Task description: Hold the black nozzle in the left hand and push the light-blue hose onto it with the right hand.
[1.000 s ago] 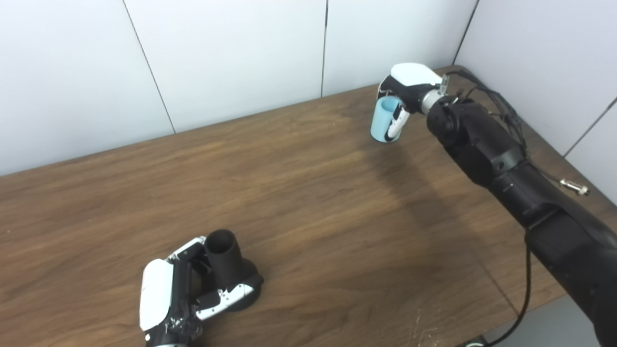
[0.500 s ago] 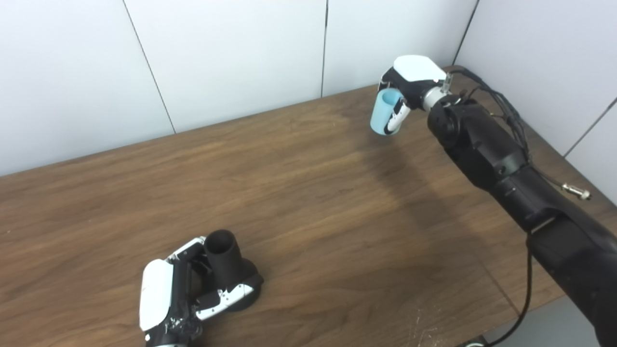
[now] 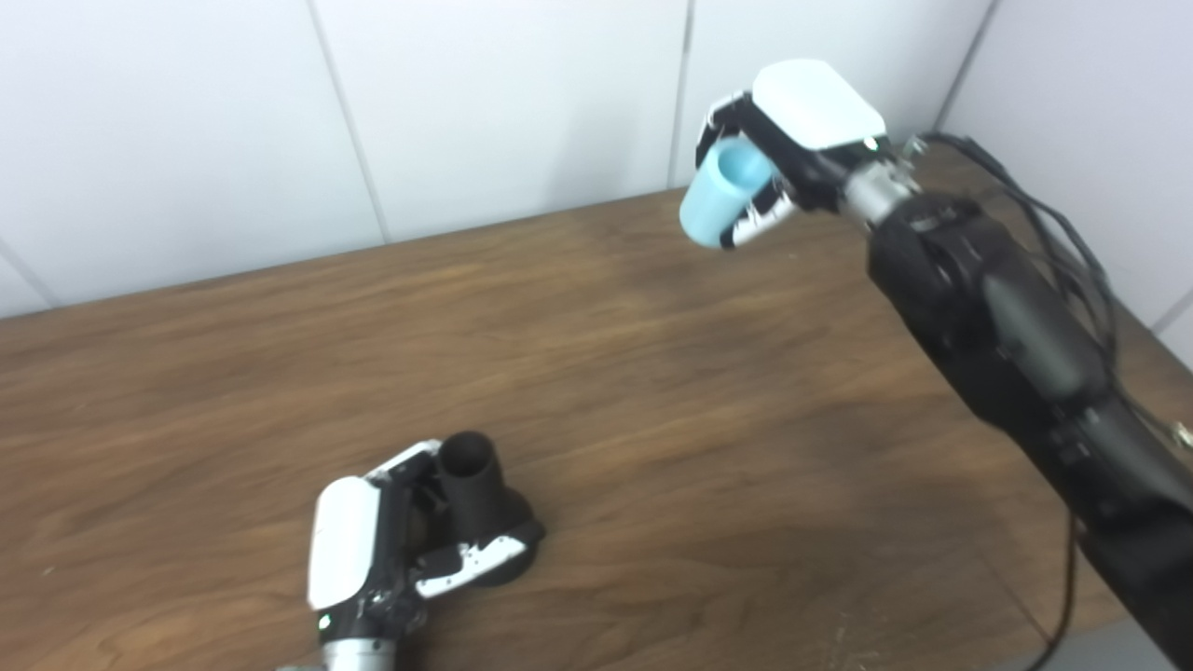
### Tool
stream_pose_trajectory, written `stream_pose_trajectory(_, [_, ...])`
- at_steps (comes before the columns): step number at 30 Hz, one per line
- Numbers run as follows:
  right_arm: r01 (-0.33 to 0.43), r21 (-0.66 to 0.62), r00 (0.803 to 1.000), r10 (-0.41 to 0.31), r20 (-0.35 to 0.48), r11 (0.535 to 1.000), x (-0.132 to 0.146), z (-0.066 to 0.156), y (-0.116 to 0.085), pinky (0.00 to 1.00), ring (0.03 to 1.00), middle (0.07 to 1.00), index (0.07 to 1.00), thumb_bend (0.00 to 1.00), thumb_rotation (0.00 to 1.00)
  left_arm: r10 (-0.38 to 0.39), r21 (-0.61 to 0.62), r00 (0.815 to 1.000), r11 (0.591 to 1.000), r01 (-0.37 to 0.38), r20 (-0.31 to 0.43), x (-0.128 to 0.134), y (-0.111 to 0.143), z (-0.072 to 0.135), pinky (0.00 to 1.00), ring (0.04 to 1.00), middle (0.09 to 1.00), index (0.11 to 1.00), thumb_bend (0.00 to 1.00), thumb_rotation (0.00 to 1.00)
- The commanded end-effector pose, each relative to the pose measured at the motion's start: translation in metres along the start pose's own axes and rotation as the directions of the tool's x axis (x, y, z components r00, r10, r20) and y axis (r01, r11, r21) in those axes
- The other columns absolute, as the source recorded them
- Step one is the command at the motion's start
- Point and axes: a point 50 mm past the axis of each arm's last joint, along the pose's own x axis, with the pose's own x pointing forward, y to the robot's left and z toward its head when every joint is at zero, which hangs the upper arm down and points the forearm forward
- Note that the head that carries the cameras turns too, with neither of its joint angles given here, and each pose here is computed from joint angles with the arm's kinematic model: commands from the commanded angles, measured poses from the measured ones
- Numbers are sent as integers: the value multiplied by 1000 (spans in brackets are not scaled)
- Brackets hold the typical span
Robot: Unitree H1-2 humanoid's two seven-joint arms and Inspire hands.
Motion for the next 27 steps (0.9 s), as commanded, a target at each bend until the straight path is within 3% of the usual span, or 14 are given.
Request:
stream_pose_trajectory(1, [61,6,998,-61,33,998,-4,7,-23,350,403,521,501,499,0,-77,52,991,995,83,-105,-21,-17,-21,406,459,451,496,523,0])
stream_pose_trajectory(10, [20,71,984,-32,177,997,-31,53,-26,383,391,513,529,498,0,-80,52,991,995,86,-106,-20,-30,-9,381,433,414,500,520,0])
stream_pose_trajectory(16, [-32,201,969,-19,247,979,-45,77,-23,403,390,505,516,500,0,-82,52,990,995,89,-119,-21,-35,-3,393,440,413,501,519,0])
stream_pose_trajectory(27, [3,329,928,-125,350,944,-65,109,-32,306,391,516,522,494,0,-79,42,990,996,84,-114,-19,-41,7,445,478,460,495,523,0])
